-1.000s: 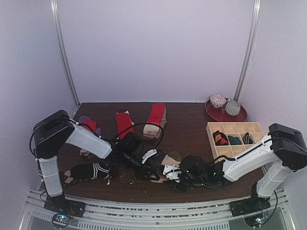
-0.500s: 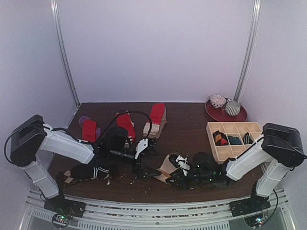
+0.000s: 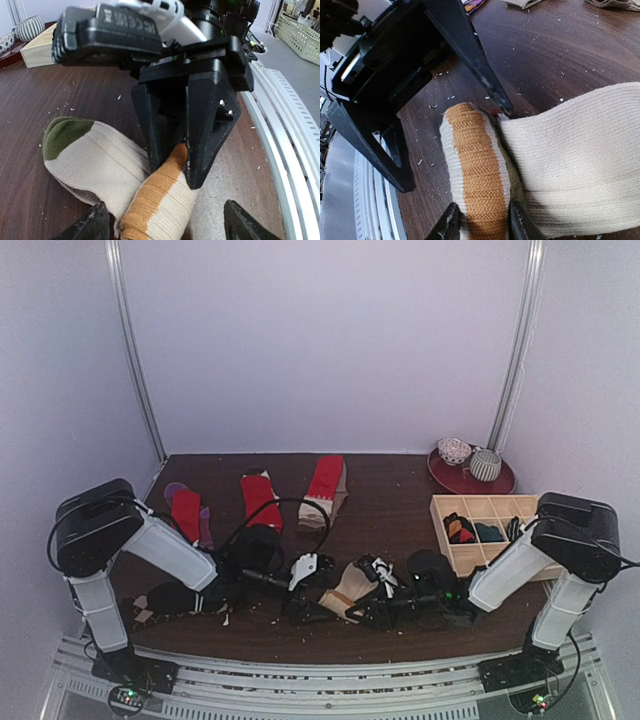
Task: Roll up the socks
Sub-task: Roll a pair of socks at the center of the board.
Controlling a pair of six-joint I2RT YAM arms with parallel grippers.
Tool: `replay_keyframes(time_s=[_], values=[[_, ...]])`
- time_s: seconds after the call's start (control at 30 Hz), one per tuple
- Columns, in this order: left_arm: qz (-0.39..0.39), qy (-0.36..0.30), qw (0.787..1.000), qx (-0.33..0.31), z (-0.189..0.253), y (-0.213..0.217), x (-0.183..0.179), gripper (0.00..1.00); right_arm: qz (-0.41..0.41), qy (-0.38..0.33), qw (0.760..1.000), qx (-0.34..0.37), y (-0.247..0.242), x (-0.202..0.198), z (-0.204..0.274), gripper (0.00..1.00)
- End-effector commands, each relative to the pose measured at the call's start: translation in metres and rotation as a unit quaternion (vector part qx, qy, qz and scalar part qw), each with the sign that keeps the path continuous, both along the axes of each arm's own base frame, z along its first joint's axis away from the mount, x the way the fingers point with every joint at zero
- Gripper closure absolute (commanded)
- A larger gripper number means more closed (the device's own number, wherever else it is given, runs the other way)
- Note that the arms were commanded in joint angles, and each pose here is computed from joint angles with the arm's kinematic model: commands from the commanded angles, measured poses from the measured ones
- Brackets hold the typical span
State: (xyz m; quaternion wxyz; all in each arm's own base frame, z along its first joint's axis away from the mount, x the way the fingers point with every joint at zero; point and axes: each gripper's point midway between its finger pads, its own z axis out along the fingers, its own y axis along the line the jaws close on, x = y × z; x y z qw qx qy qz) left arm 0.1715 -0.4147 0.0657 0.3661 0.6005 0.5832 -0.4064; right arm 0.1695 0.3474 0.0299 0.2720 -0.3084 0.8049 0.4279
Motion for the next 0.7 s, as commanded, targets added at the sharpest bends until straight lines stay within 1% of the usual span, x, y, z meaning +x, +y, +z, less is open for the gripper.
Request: replay_keyframes(time_s=[0.0,0.03,0.07,0.1,0.13,0.23,0.3,0.33,0.4,0.5,0.6,0.67], values=[[-0.005,-0.022,1.000,0.004,-0.009,-0.009,0.007,0.22,0.001,0.102,0.987,-0.123,-0.040,-0.030,-0.066,0.68],[-0.006,-0.019,1.000,0.009,-0.013,-0.010,0.007,0.25,0.002,0.104,0.987,-0.123,-0.040,-0.030,-0.067,0.68],[-0.009,-0.013,1.000,0.013,-0.017,-0.010,0.006,0.29,0.003,0.105,0.987,-0.123,-0.039,-0.029,-0.066,0.68],[-0.012,-0.006,1.000,0.021,-0.022,-0.010,0.005,0.37,0.003,0.107,0.986,-0.125,-0.039,-0.029,-0.067,0.68],[-0.015,0.002,0.999,0.031,-0.028,-0.011,0.004,0.49,0.003,0.109,0.986,-0.125,-0.039,-0.029,-0.067,0.68],[-0.013,0.018,0.999,0.040,-0.033,-0.009,0.002,0.71,0.004,0.113,0.985,-0.127,-0.039,-0.028,-0.068,0.68],[-0.011,0.028,0.999,0.041,-0.033,-0.007,0.000,0.96,0.004,0.117,0.985,-0.130,-0.041,-0.028,-0.070,0.68],[-0.008,0.035,0.998,0.045,-0.034,-0.006,0.000,1.00,0.004,0.119,0.984,-0.131,-0.041,-0.028,-0.070,0.68],[0.009,0.054,0.997,0.059,-0.037,-0.006,0.003,1.00,0.008,0.118,0.984,-0.130,-0.040,-0.027,-0.068,0.67],[0.047,0.105,0.986,0.120,-0.060,0.002,0.006,1.00,0.009,0.091,0.987,-0.132,-0.037,-0.020,-0.055,0.66],[0.086,0.159,0.966,0.183,-0.086,0.018,0.004,1.00,-0.011,0.021,0.992,-0.125,-0.037,0.000,-0.021,0.54],[0.108,0.196,0.951,0.215,-0.097,0.030,-0.001,1.00,-0.023,-0.034,0.993,-0.109,-0.038,0.010,0.007,0.49]])
